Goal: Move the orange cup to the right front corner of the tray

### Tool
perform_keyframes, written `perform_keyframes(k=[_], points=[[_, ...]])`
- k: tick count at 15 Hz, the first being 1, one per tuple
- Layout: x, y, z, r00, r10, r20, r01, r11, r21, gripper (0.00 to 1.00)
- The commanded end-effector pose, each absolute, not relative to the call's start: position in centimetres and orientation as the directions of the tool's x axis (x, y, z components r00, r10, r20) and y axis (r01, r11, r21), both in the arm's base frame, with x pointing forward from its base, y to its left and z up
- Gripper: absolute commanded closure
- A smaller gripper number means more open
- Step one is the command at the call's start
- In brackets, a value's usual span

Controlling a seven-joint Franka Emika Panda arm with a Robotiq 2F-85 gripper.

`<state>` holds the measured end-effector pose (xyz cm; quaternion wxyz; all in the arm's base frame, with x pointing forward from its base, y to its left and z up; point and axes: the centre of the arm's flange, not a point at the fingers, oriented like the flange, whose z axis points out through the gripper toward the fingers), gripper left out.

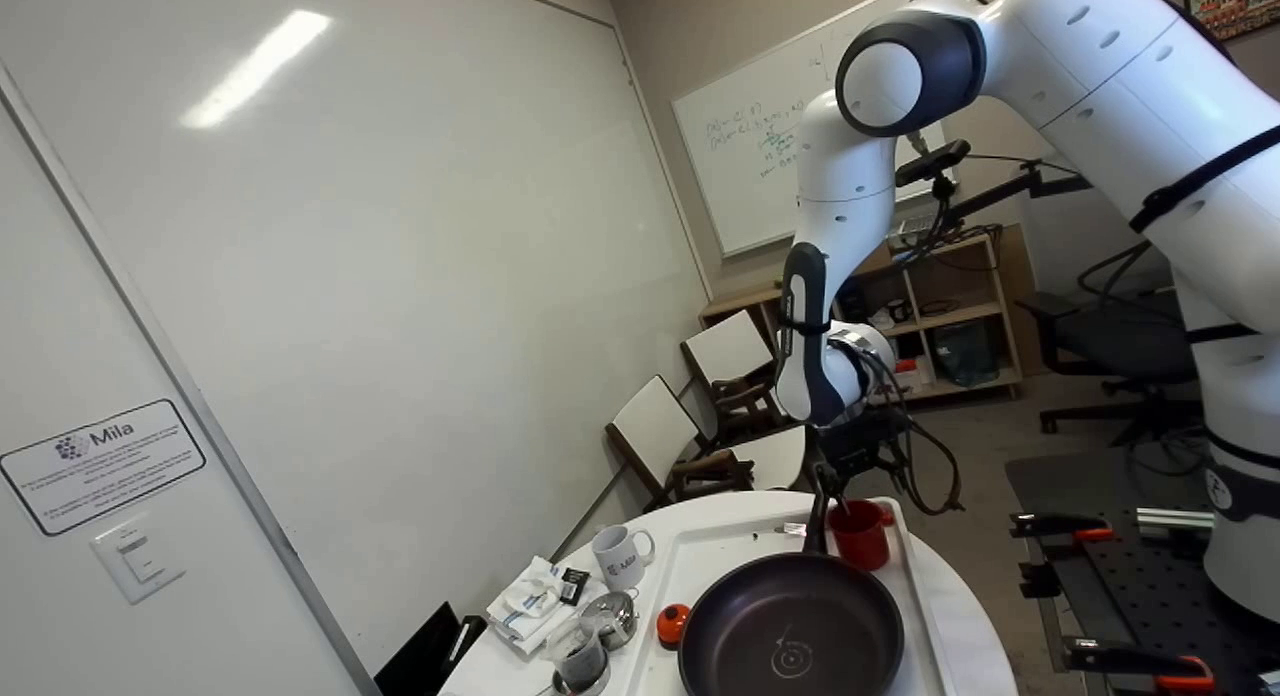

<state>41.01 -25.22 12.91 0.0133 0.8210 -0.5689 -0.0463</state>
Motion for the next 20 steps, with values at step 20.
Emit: perform_keyframes(k=[20], points=[[36.7, -24.3, 20.5, 0.581, -0.79, 0.195, -0.811, -0.583, 0.054, 0.0]])
